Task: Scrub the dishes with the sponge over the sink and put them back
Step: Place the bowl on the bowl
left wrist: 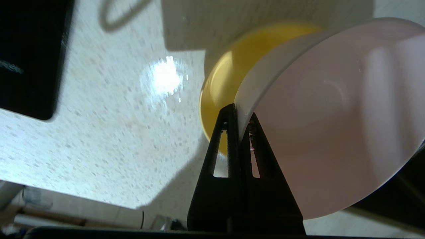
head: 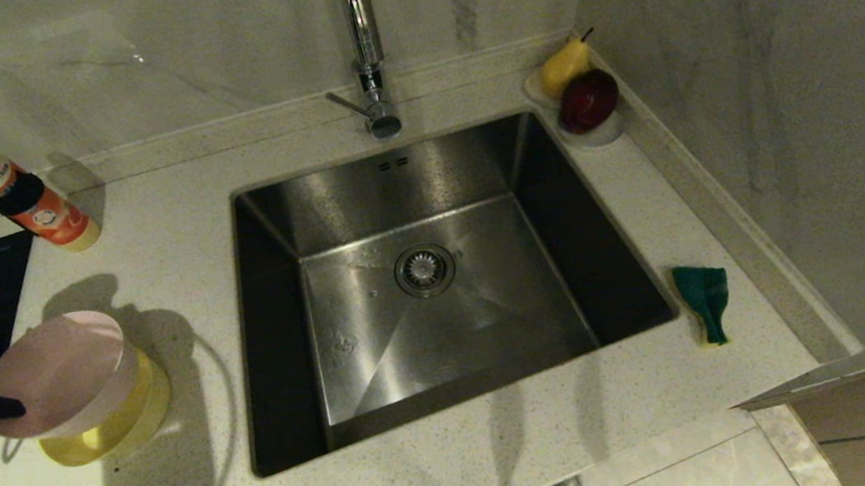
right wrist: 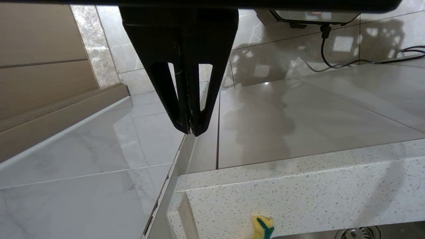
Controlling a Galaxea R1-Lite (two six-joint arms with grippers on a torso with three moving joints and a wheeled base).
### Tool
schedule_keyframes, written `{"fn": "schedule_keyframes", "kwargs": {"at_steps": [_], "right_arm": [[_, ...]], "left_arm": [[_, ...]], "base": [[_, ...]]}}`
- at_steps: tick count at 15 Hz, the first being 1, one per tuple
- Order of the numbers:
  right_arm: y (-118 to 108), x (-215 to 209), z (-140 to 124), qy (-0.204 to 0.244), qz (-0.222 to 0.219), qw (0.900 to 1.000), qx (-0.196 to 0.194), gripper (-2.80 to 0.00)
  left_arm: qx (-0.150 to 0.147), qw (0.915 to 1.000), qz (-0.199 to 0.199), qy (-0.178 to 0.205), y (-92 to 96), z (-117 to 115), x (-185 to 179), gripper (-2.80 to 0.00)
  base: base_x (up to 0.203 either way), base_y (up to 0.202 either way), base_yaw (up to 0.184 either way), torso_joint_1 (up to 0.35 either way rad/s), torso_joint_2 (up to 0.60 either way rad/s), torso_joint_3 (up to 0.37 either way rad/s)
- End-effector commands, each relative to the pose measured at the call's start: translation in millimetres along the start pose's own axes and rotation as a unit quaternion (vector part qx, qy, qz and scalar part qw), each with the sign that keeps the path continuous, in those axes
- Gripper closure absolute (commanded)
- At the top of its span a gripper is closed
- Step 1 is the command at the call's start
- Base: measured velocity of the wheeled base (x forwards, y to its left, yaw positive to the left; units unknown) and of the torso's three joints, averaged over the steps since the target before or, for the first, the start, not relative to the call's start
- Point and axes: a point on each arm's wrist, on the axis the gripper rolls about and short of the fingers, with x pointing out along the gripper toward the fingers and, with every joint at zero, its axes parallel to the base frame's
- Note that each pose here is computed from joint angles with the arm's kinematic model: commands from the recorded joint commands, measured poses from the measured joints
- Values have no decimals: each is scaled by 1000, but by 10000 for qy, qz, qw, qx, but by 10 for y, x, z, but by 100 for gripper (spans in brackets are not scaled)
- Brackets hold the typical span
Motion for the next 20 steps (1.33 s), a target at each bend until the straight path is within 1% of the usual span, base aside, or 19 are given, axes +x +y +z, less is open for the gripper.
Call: {"fn": "schedule_keyframes", "kwargs": {"at_steps": [1, 4, 6, 8, 11, 19, 20], "right_arm": [[0, 1, 0, 3, 1, 10000, -3, 0], [0, 1, 0, 3, 1, 10000, -3, 0], [0, 1, 0, 3, 1, 10000, -1, 0], [0, 1, 0, 3, 1, 10000, -3, 0], [0, 1, 0, 3, 1, 10000, -3, 0], [0, 1, 0, 3, 5, 10000, -3, 0], [0, 1, 0, 3, 1, 10000, -3, 0]], "left_arm": [[-8, 9997, -8, 238, 2, -50, 101, 0], [20, 9995, -35, 303, -20, -77, 125, 0], [38, 9998, -17, 216, -22, -62, 128, 0], [44, 9996, 236, 134, 4, -68, 163, 0], [83, 9996, 261, -93, 19, -67, 186, 0], [32, 9995, 319, 23, 47, -83, 251, 0], [26, 9992, 386, 9, 51, -80, 256, -280]], "base": [[0, 0, 0, 0, 0, 0], [0, 0, 0, 0, 0, 0], [0, 0, 0, 0, 0, 0], [0, 0, 0, 0, 0, 0], [0, 0, 0, 0, 0, 0], [0, 0, 0, 3, 0, 0], [0, 0, 0, 0, 0, 0]]}}
